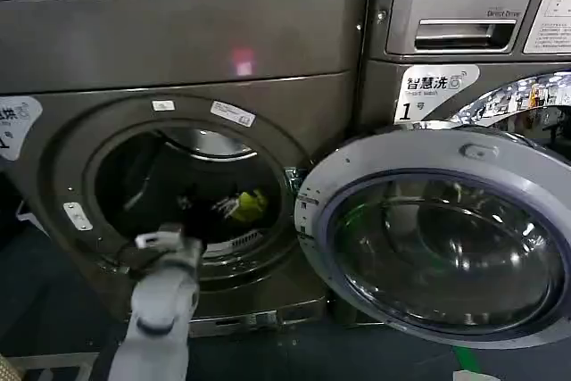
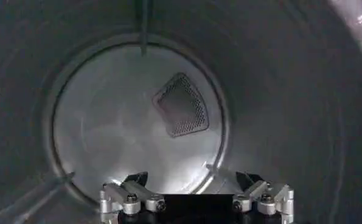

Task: Grasp the clothes from the dryer.

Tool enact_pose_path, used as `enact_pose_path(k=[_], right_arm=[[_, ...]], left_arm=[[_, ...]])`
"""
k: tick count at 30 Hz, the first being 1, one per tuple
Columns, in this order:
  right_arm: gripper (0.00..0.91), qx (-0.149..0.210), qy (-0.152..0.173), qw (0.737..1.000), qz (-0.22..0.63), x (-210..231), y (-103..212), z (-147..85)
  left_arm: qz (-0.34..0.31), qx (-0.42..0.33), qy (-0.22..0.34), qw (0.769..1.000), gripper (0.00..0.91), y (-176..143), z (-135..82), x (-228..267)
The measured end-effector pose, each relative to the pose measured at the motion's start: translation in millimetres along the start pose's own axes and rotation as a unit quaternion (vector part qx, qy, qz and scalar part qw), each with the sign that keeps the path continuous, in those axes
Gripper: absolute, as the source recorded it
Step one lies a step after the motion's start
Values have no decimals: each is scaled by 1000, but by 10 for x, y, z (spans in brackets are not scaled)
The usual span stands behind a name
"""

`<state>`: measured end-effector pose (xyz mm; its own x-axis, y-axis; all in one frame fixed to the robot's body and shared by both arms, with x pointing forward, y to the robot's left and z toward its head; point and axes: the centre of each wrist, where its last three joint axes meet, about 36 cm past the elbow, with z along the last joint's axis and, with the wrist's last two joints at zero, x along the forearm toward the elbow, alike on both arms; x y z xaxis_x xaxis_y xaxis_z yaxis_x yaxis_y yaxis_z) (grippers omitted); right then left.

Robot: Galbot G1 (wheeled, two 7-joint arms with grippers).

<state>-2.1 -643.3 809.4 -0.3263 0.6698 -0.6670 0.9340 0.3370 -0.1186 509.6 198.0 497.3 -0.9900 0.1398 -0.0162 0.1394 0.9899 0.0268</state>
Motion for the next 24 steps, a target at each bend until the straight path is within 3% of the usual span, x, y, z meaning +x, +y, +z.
enact_pose_path(k=[14, 24], right_arm=[[907, -8, -3, 1000, 4, -28, -6, 51], [907, -10, -1, 1000, 6, -32, -24, 98]], left_arm=[[17, -33, 49, 998, 907, 162, 187, -1377], [142, -133, 99, 976, 907, 226, 128, -1984]])
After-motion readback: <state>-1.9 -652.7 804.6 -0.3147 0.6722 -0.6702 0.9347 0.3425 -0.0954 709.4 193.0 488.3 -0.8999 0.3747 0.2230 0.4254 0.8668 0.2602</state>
